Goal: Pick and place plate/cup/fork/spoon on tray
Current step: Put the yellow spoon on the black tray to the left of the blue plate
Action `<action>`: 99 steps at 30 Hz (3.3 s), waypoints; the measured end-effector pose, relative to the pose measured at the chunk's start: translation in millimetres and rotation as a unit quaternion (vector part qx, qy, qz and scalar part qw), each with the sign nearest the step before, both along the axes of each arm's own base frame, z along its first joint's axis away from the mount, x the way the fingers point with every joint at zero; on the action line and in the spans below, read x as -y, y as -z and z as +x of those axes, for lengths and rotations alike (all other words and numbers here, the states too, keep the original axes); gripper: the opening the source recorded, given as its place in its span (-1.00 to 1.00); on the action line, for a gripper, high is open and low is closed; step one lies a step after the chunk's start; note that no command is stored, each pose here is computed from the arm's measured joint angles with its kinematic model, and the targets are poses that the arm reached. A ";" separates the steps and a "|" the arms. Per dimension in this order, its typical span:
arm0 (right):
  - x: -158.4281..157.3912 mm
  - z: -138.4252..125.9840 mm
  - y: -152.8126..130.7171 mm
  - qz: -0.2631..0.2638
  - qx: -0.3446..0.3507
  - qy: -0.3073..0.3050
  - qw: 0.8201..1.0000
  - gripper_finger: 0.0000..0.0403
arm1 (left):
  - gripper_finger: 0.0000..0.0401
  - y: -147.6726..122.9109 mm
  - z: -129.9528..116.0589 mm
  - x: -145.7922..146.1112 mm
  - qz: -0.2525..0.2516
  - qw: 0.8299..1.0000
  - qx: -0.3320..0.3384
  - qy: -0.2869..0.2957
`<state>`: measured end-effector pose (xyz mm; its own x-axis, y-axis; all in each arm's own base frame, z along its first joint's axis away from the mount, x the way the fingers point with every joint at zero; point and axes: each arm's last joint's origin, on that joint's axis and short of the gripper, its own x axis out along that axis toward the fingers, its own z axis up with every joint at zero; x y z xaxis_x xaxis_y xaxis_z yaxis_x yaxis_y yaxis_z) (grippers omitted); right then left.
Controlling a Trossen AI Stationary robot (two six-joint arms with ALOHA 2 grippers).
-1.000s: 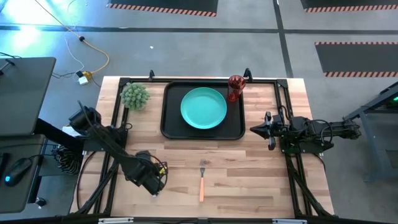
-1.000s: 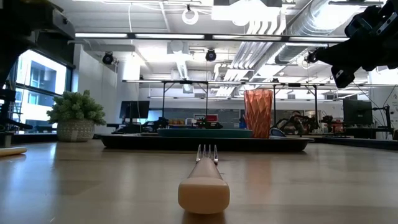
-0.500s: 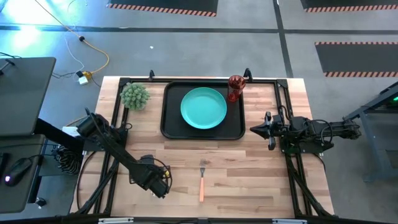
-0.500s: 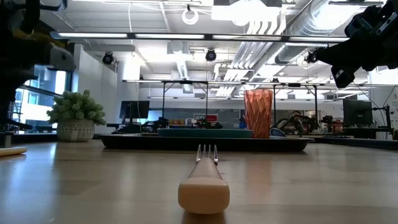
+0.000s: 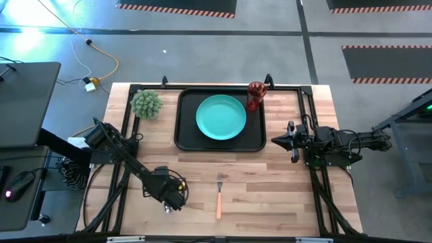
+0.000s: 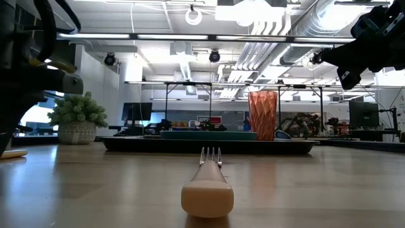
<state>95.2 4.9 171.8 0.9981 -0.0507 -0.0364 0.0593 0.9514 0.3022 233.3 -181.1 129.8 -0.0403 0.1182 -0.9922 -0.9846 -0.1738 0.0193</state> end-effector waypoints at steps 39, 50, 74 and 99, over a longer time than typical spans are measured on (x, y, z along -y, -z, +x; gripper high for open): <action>0.0 0.0 0.0 0.000 0.000 0.000 1.000 -1.00 | -0.78 -19.0 -6.4 -14.6 -0.028 0.977 -0.009 0.209; 0.0 0.0 0.0 0.000 0.000 0.000 1.000 -1.00 | -0.78 -59.6 -15.7 -34.9 -0.024 0.941 0.010 0.337; 0.0 0.0 0.0 0.000 0.000 0.000 1.000 -1.00 | -0.78 -131.2 -21.2 -133.0 0.051 0.718 0.065 0.691; 0.0 0.0 0.0 0.000 0.000 0.000 1.000 -1.00 | -0.78 -138.0 -1.7 -223.4 0.201 0.375 -0.080 0.902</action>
<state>95.1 4.9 171.9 0.9981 -0.0508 -0.0359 0.0593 0.9514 0.3023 231.6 42.3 267.8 0.4095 0.2348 -0.8816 0.4998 0.7506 0.4321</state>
